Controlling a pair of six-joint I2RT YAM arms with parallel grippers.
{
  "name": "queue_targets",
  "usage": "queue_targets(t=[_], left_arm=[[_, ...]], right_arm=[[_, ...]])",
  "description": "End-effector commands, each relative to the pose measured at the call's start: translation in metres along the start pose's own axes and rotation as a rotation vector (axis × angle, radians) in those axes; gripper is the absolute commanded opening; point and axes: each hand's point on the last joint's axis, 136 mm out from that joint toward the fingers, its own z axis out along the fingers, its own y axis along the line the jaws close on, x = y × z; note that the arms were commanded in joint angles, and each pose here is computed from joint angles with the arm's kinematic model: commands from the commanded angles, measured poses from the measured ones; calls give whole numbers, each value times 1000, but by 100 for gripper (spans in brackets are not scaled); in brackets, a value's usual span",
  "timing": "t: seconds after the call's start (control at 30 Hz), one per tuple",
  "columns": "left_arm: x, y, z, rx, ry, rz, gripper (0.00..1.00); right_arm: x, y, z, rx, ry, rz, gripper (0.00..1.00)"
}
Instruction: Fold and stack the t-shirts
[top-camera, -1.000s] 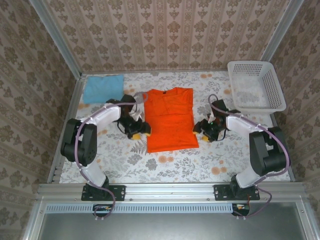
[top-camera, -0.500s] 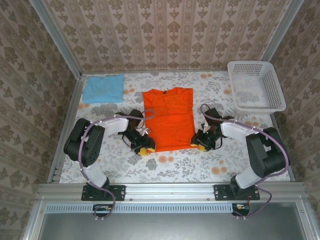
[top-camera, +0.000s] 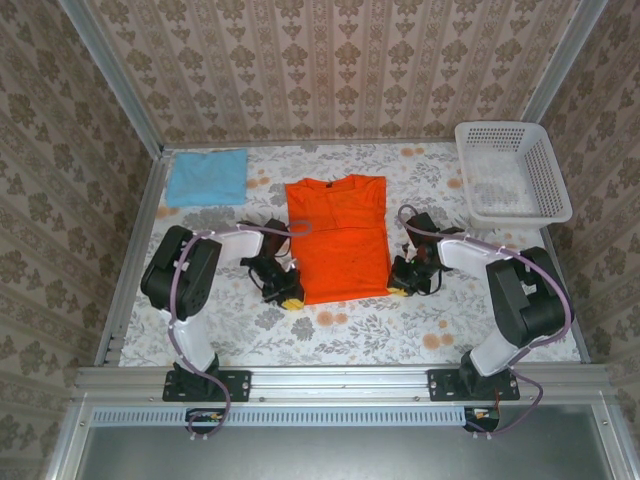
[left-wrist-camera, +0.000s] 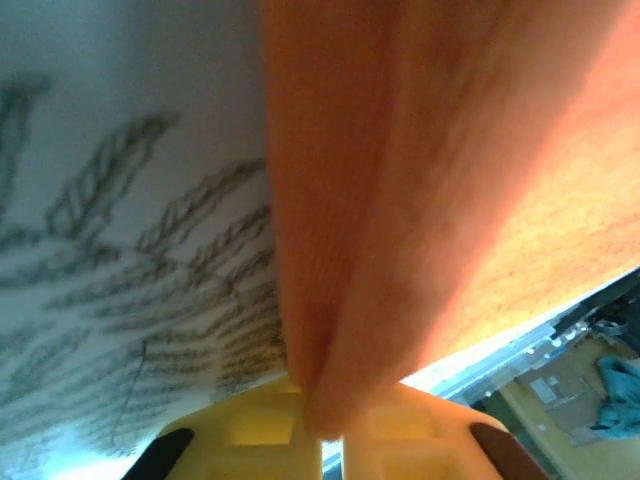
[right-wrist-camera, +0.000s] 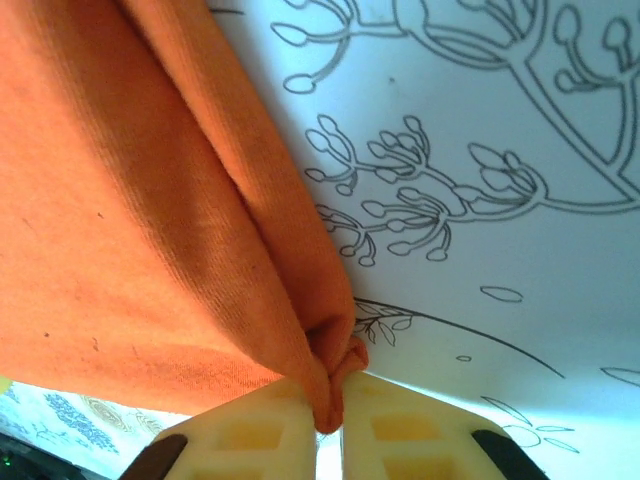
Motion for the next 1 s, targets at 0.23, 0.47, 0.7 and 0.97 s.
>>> queue_targets(t=[0.23, 0.47, 0.7, 0.97], left_arm=[[-9, 17, -28, -184, -108, 83, 0], [33, -7, -34, -48, -31, 145, 0], [63, -7, -45, -11, -18, 141, 0], [51, -45, -82, 85, -78, 214, 0]], right_arm=[[10, -12, -5, 69, 36, -44, 0], [53, -6, -12, -3, 82, -111, 0], [90, -5, -24, -67, 67, -117, 0], [61, 25, -65, -146, -81, -128, 0]])
